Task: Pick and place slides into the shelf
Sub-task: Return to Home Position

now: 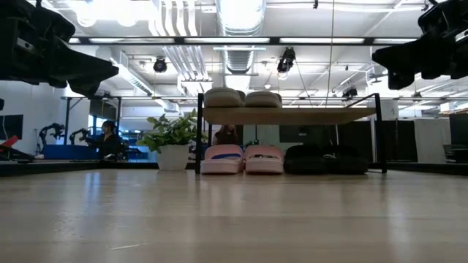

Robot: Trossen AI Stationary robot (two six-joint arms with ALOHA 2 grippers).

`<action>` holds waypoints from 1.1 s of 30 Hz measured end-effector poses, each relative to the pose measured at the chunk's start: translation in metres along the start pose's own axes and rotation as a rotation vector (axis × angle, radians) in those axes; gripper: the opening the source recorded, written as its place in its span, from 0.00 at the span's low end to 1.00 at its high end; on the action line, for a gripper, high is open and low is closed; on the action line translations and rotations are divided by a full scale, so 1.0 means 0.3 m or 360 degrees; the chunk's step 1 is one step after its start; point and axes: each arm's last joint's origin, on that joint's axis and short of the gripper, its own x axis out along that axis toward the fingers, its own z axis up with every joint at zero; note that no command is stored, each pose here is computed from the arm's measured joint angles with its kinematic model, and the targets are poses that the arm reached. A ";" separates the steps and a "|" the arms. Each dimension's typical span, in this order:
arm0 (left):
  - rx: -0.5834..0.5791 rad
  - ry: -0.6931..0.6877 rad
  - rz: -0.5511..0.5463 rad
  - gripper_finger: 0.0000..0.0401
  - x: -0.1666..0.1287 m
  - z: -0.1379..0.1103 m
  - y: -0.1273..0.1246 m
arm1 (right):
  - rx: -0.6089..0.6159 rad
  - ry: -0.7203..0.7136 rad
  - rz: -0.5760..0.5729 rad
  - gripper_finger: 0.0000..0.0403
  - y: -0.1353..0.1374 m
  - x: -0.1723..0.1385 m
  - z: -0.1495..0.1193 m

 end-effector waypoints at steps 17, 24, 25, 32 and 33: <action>0.0001 0.0008 0.0000 0.24 0.001 -0.001 0.000 | 0.0576 0.0013 0.0001 0.08 0.000 0.001 -0.002; 0.0001 0.0013 0.0000 0.24 0.002 -0.002 0.000 | 0.0577 0.0013 0.0002 0.08 0.000 0.001 -0.002; 0.0002 0.0015 0.0000 0.24 0.002 -0.003 0.000 | 0.0577 0.0013 0.0001 0.08 0.000 0.001 -0.002; 0.0002 0.0014 0.0000 0.24 0.002 -0.002 0.000 | 0.0576 0.0013 0.0001 0.08 0.000 0.001 -0.002; 0.0002 0.0015 0.0000 0.24 0.002 -0.002 0.000 | 0.0576 0.0013 0.0001 0.08 0.000 0.001 -0.002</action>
